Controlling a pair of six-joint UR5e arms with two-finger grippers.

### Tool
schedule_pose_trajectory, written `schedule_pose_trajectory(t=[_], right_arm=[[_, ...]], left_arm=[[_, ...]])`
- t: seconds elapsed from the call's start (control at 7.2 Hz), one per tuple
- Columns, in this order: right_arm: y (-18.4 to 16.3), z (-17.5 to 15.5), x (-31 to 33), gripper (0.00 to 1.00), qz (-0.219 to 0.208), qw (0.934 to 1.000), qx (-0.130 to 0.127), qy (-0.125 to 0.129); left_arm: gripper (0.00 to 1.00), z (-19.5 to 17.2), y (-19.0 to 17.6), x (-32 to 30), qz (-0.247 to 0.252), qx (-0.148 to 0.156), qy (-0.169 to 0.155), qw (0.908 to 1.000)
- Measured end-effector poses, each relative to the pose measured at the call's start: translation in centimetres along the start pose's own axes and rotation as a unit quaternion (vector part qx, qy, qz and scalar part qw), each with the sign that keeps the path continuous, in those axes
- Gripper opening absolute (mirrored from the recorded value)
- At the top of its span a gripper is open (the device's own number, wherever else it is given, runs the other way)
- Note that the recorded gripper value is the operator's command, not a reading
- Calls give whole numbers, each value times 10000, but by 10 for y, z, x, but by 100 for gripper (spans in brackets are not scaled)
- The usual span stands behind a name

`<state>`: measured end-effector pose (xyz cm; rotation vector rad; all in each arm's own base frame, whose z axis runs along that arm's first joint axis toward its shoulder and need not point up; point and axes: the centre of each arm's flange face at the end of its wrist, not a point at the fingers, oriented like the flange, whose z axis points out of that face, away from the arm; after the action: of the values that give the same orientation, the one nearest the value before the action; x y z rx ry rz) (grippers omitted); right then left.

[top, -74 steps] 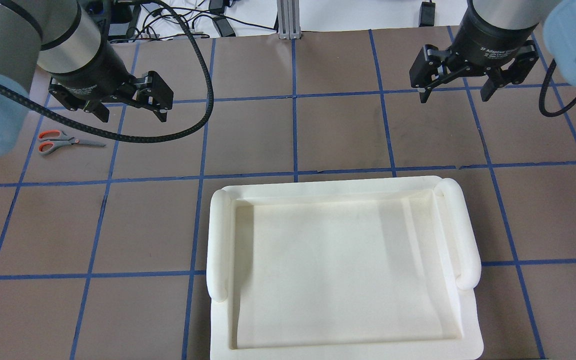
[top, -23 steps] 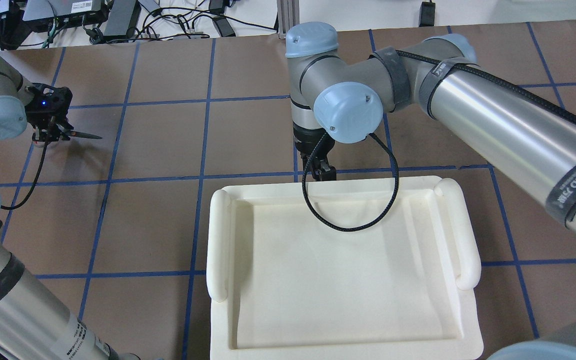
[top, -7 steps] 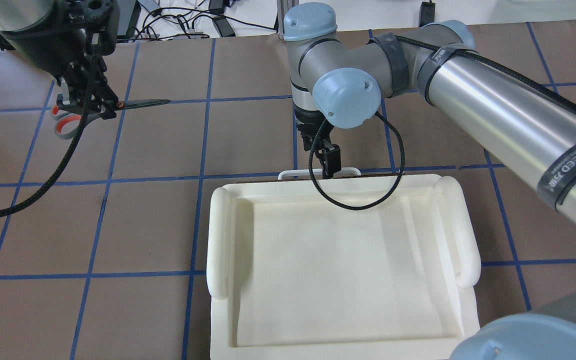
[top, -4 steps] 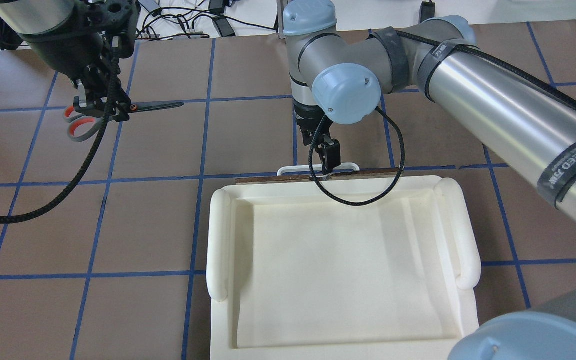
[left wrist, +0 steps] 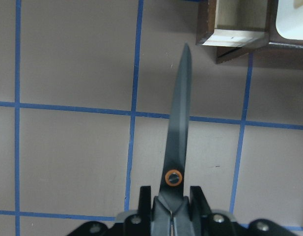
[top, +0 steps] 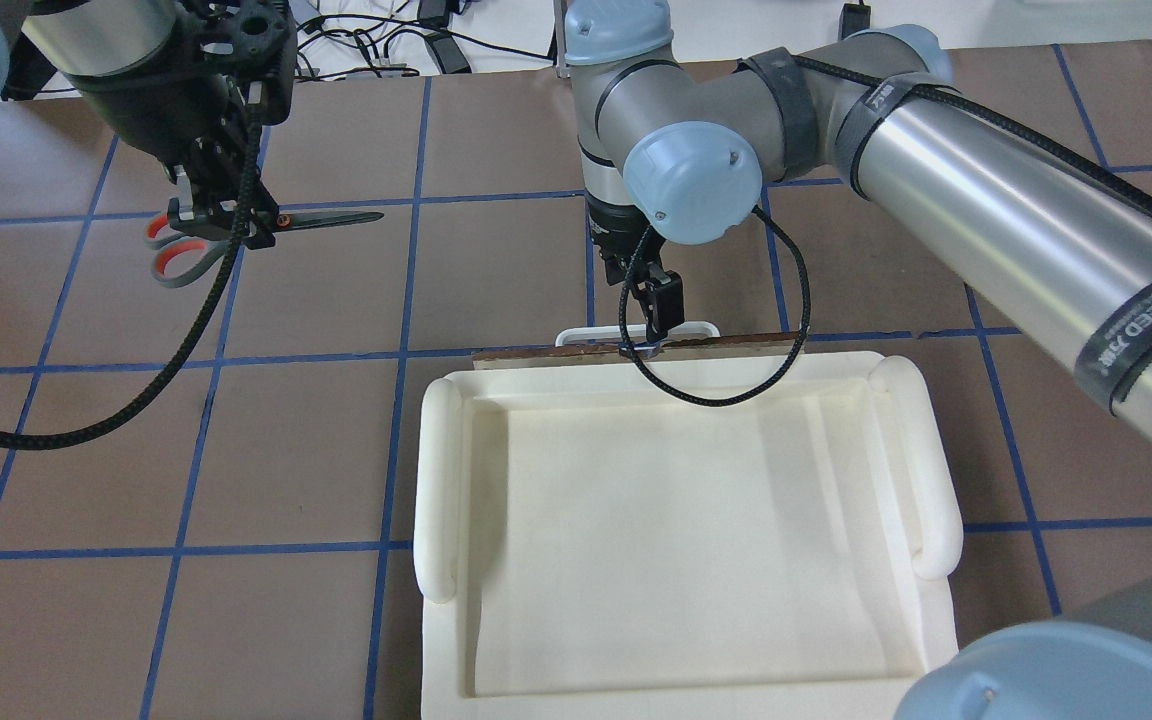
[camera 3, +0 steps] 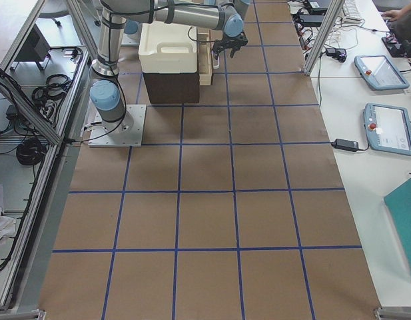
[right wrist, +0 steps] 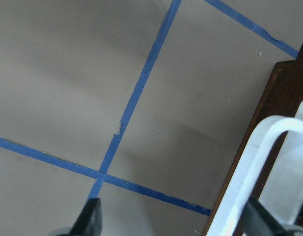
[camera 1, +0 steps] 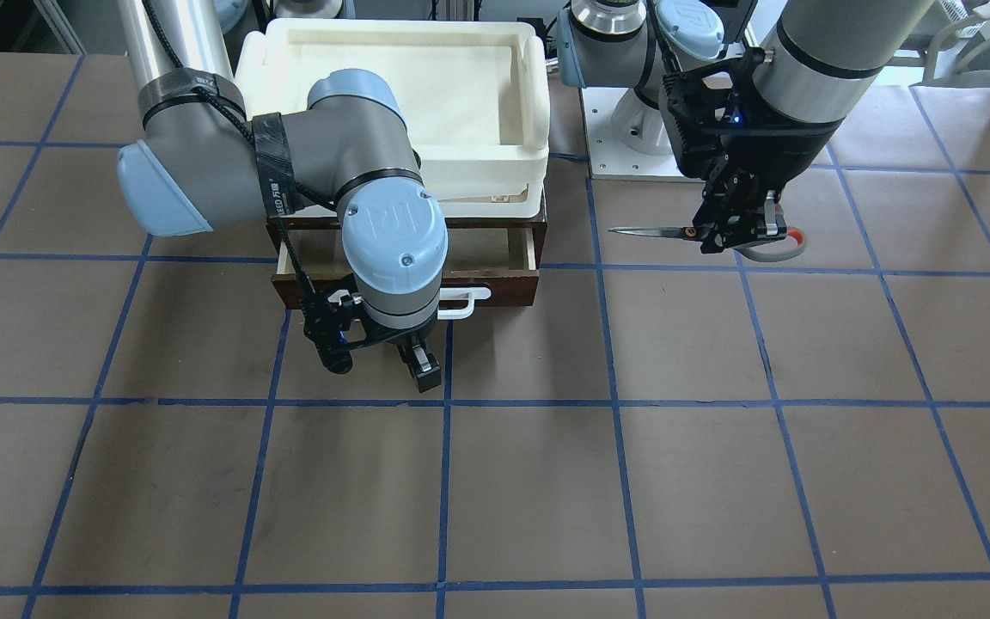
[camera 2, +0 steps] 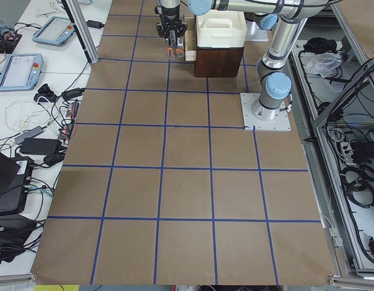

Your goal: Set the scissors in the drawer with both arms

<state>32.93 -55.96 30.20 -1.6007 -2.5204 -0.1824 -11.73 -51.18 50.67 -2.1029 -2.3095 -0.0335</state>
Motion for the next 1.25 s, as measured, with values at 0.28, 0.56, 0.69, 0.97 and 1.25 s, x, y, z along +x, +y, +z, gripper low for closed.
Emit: schedule_pose_trajectory(t=[0.28,0.56,0.69,0.97,1.25], right_arm=[[-1,0,-2,100,-22,10000,3,-31],[-2,2,-5,100,-66,10000,5,-53],[-2,0,-7,100,-72,9999,8,-84],[-5,-5,-10,100,-64,9999,13,-141],[-10,-8,-12,100,-83,9998,13,-172]], left_arm=[[0,1,0,0,12,-34,1,10000],[0,3,0,-1,-8,-38,23,10000],[0,3,-1,-2,-18,-33,21,10000],[0,2,-1,-1,-23,-18,3,10000],[0,-1,-1,1,-18,-8,-21,10000]])
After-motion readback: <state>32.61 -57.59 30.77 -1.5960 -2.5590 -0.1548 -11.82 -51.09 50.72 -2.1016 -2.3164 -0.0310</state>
